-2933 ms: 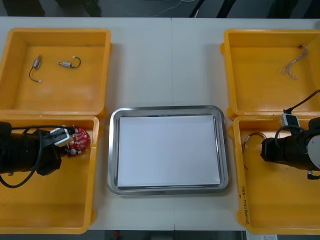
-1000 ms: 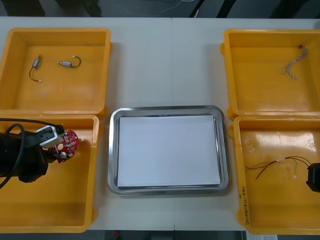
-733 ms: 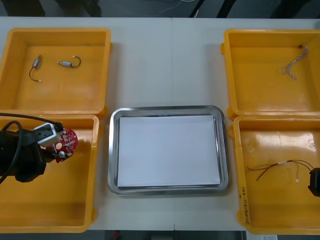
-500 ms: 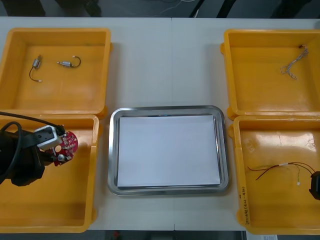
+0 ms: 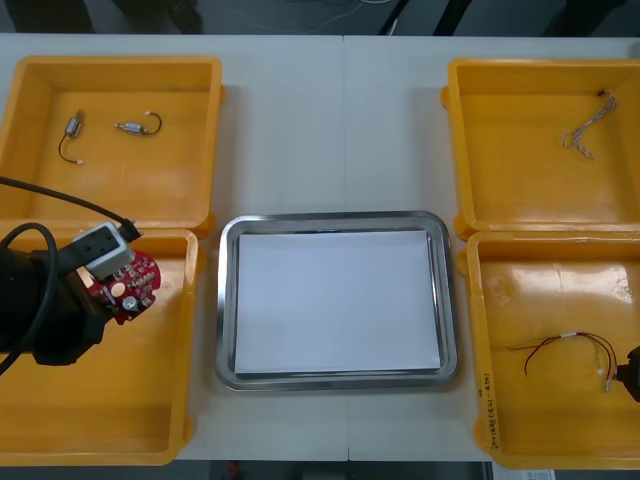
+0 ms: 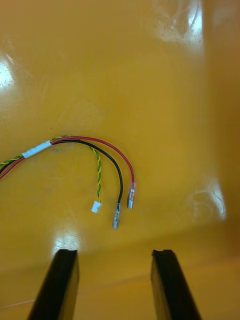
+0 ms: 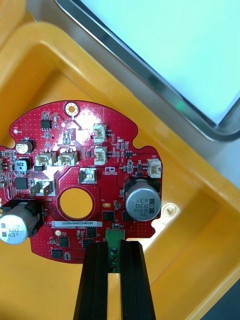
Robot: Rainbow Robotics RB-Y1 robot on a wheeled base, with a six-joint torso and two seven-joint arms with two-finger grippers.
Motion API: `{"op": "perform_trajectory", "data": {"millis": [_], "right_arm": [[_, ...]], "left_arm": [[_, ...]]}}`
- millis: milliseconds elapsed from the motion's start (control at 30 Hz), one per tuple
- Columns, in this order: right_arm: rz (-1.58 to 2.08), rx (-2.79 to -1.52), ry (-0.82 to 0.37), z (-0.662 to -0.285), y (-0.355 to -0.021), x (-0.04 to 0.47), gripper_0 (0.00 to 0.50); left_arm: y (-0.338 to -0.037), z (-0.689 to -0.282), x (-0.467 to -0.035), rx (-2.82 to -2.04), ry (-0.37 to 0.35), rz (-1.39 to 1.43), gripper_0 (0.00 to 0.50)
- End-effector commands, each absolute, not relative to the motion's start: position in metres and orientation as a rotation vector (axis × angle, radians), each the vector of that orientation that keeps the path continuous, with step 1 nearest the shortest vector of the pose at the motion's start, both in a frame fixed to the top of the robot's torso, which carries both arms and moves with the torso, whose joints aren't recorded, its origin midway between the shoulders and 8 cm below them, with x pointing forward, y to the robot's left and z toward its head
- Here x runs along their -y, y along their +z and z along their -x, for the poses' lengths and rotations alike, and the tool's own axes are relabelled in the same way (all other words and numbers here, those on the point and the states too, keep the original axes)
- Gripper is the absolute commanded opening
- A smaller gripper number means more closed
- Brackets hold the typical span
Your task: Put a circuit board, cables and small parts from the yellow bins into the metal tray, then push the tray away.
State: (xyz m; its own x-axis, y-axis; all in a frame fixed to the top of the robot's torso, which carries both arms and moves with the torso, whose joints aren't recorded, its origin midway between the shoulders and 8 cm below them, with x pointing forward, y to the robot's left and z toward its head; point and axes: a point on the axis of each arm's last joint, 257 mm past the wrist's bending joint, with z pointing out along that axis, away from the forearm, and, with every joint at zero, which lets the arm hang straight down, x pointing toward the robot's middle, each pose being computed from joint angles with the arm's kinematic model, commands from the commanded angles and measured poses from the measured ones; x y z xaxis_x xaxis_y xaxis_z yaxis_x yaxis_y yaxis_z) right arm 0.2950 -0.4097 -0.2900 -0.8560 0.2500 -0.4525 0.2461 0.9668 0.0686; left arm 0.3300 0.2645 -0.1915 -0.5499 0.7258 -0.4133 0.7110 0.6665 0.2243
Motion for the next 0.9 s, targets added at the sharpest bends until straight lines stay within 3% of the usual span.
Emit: {"op": "perform_trajectory", "data": {"millis": [33,200,467,900], "right_arm": [[-0.369,-2.61,-0.034,-0.293,-0.273,0.426,0.5],[-0.409,-2.597,-0.029,-0.295,-0.265,0.431,0.5],[-0.715,-2.534,0.103,-0.317,-0.236,0.416,0.5],[-1.079,-2.412,0.219,-0.34,-0.219,0.397,0.5]], "left_arm": [[-0.175,-0.338,-0.229,-2.341,0.035,-1.139,0.0],[-0.175,-0.341,-0.206,-2.339,0.014,-1.139,0.0],[-0.176,-0.342,-0.161,-2.33,-0.025,-1.145,0.0],[-0.191,-0.337,-0.103,-2.299,-0.002,-1.168,0.0]]}}
